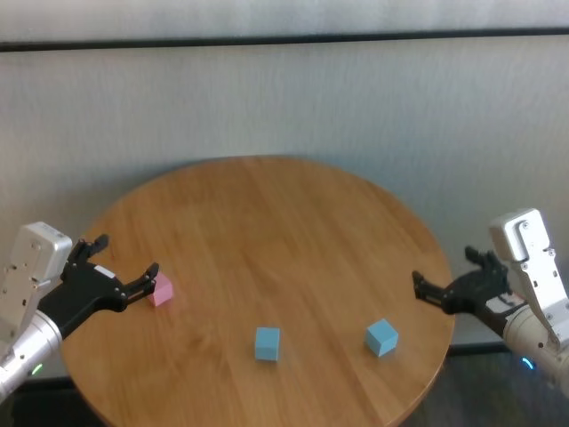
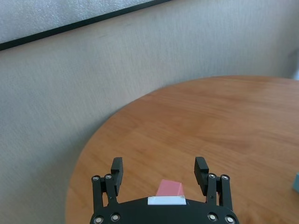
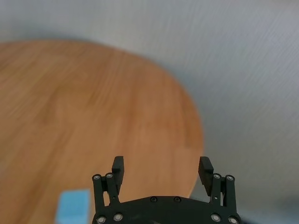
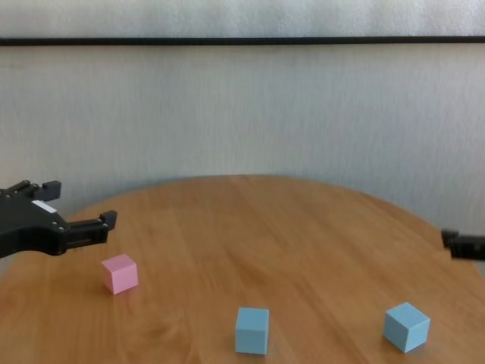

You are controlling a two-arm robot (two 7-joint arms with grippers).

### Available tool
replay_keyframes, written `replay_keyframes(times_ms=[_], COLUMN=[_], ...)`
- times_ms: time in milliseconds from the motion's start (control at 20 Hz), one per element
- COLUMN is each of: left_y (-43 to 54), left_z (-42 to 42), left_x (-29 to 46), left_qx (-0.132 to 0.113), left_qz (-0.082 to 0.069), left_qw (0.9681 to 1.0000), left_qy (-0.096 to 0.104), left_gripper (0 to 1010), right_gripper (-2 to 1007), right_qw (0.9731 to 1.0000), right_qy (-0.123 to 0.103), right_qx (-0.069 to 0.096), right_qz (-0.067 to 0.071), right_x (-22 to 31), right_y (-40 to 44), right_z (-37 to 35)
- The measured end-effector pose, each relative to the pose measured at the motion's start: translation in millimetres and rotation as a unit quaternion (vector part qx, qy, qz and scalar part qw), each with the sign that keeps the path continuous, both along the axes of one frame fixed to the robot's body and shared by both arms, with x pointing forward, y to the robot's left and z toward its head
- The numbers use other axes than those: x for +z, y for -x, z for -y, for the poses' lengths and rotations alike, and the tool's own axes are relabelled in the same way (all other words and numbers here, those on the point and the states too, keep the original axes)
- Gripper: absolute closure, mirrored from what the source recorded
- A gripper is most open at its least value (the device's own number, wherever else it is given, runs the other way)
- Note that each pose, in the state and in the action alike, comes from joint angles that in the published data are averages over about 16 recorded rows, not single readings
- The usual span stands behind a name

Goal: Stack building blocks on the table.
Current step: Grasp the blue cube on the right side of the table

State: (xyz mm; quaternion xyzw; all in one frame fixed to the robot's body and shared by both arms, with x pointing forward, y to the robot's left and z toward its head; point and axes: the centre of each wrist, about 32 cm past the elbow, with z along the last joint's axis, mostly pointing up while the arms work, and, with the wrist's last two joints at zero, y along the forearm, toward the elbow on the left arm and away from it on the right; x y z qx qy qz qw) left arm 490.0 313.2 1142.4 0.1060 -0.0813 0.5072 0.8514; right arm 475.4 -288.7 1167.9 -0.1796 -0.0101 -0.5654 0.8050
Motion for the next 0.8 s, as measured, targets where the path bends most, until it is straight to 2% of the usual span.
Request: replay_keyframes(times_ms=[200,400,550,800], left_y=[-0.3,-0.5,-0.6,-0.7], left_z=[0.4,0.6,0.8,0.9], left_x=[0.1,0.1,0.2,0.1], left_qx=[-0.002,-0.003,-0.004,-0.004], left_qz=[0.000,0.000,0.000,0.000], left_qw=[1.0000,1.0000,1.0000,1.0000], left_qy=[0.001,0.001,0.002,0.002], left_gripper=[11,11,11,11], right_gripper=[0,0,0,0], right_qw=[0.9985,0.9956,0.9935,0.9911], right_qy=[-0.020,-0.033,-0.036,-0.027], right_qx=[0.005,0.019,0.032,0.053], right_qz=[-0.050,-0.086,-0.104,-0.119], right_x=[9.8,14.8,15.6,11.4], right_y=[5.1,9.2,11.3,12.6], right_z=[-8.7,-16.0,-20.9,-27.3])
